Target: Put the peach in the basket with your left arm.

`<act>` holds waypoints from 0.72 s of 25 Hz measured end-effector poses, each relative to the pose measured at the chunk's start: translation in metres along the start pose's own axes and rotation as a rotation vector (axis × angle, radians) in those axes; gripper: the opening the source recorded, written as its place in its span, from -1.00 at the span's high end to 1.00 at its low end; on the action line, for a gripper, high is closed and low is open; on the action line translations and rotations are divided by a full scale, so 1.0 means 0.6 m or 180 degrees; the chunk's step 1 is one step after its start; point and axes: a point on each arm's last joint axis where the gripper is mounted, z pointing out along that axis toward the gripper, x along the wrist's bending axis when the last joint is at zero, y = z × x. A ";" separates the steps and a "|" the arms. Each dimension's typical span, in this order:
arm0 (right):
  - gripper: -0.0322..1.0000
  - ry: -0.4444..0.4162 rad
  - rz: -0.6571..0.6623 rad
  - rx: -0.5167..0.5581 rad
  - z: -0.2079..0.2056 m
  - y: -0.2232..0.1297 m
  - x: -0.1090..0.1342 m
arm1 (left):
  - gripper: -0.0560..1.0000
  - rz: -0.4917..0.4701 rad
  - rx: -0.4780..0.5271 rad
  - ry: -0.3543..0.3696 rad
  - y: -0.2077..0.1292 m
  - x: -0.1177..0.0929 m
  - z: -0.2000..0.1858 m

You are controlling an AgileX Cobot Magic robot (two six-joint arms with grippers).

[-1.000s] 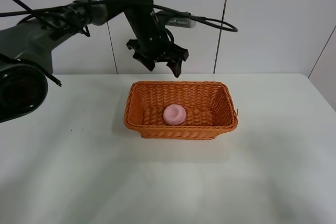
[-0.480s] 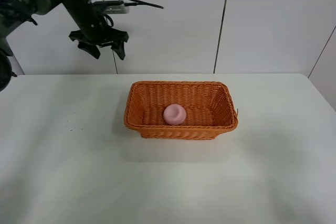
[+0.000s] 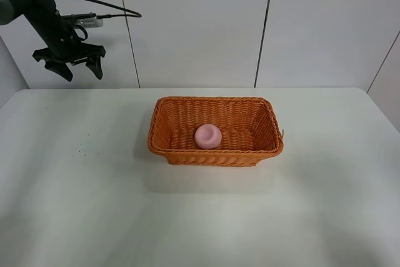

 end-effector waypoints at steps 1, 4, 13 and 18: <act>-0.41 0.0000 0.0000 0.0000 0.000 0.000 0.000 | -0.73 0.0021 0.0058 -0.0002 -0.005 0.000 0.006; -0.41 0.0000 0.0000 0.0000 0.000 0.000 0.000 | -0.73 0.0036 0.0121 -0.0031 -0.019 -0.004 -0.004; -0.41 0.0000 0.0000 0.0000 0.000 0.000 0.000 | -0.72 0.0028 0.0211 -0.0036 -0.113 -0.013 -0.113; -0.41 0.0000 0.0000 0.0000 0.000 0.000 0.000 | -0.72 0.0030 0.0203 -0.0036 -0.217 -0.019 -0.193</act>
